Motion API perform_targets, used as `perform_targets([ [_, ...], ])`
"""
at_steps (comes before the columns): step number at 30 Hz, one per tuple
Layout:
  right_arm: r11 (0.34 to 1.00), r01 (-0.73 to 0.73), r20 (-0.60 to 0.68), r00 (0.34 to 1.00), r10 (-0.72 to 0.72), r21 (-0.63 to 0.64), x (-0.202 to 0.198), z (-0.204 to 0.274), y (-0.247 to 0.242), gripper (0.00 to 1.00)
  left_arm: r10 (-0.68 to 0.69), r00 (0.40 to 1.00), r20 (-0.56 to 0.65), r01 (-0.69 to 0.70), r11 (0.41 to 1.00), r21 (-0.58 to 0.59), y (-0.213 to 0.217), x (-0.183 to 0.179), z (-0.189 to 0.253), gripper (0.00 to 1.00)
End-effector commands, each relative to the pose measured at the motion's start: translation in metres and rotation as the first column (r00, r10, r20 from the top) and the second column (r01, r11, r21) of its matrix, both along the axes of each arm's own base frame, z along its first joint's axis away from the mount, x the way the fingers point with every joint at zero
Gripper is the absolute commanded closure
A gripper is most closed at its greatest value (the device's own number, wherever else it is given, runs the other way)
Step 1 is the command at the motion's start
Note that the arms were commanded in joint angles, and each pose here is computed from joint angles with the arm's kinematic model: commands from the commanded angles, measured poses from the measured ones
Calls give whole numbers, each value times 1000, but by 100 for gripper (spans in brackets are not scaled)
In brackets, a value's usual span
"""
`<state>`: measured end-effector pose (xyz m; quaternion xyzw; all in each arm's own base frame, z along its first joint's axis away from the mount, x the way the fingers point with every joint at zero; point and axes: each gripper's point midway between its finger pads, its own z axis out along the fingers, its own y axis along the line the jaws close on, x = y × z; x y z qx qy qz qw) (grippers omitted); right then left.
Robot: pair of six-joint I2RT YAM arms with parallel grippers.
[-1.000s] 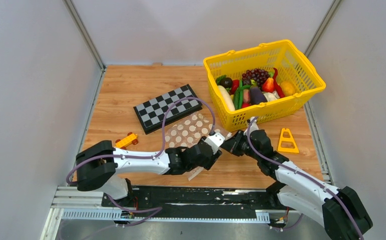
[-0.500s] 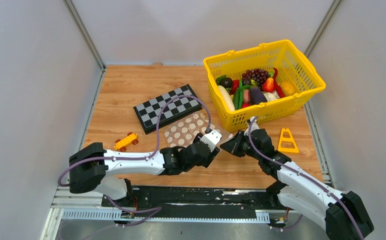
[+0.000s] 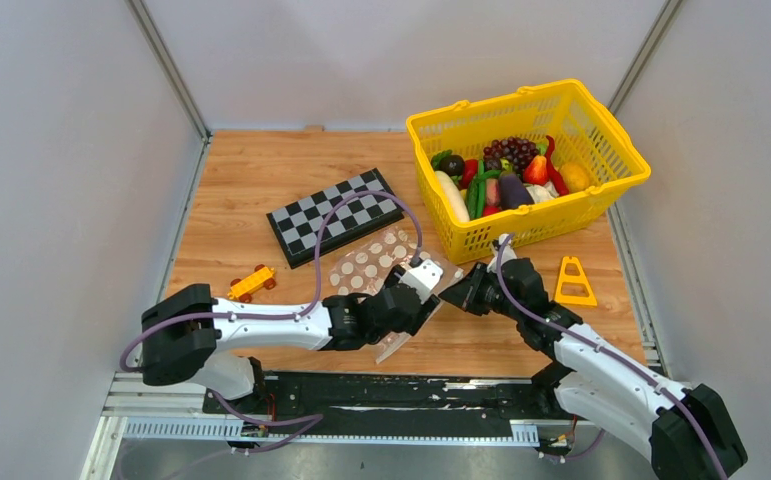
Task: Place the food in the zip-top bag and seal the zipper
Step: Open the zipper of the food storage bag at the center of the board.
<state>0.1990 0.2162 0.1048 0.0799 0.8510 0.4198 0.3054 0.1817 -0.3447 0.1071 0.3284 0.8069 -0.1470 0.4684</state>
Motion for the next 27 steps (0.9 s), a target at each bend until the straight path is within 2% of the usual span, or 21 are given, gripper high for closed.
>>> perform_targets([
  [1, 999, -18, 47, 999, 16, 41, 2, 20, 6, 100, 0, 1000, 7, 0, 1000, -19, -6, 0, 5, 29],
  [4, 999, -20, 51, 999, 18, 48, 3, 25, 7, 100, 3, 1000, 0, -3, 1000, -17, -7, 0, 4, 28],
  [7, 998, -28, 52, 998, 25, 54, 3, 29, 9, 100, 64, 998, 13, -64, 998, 23, 3, 6, 0, 31],
  [10, 999, -18, 34, 999, 16, 46, 3, 29, 8, 100, 153, 986, 71, -158, 985, 69, 22, 17, 4, 37],
  [13, 998, -15, 49, 999, 13, 55, 5, 37, 9, 100, 201, 973, 112, -213, 971, 107, 37, 23, 7, 36],
  [16, 998, -23, 56, 998, 20, 64, 7, 45, 11, 100, 205, 972, 114, -218, 970, 111, 38, 23, 9, 29],
  [19, 997, -26, 52, 998, 22, 66, 7, 46, 13, 100, 199, 974, 106, -208, 975, 79, 31, 22, 12, 27],
  [27, 998, -22, 25, 999, 20, 66, 5, 37, 12, 100, 174, 978, 117, -183, 981, 70, 22, 24, 21, 30],
])
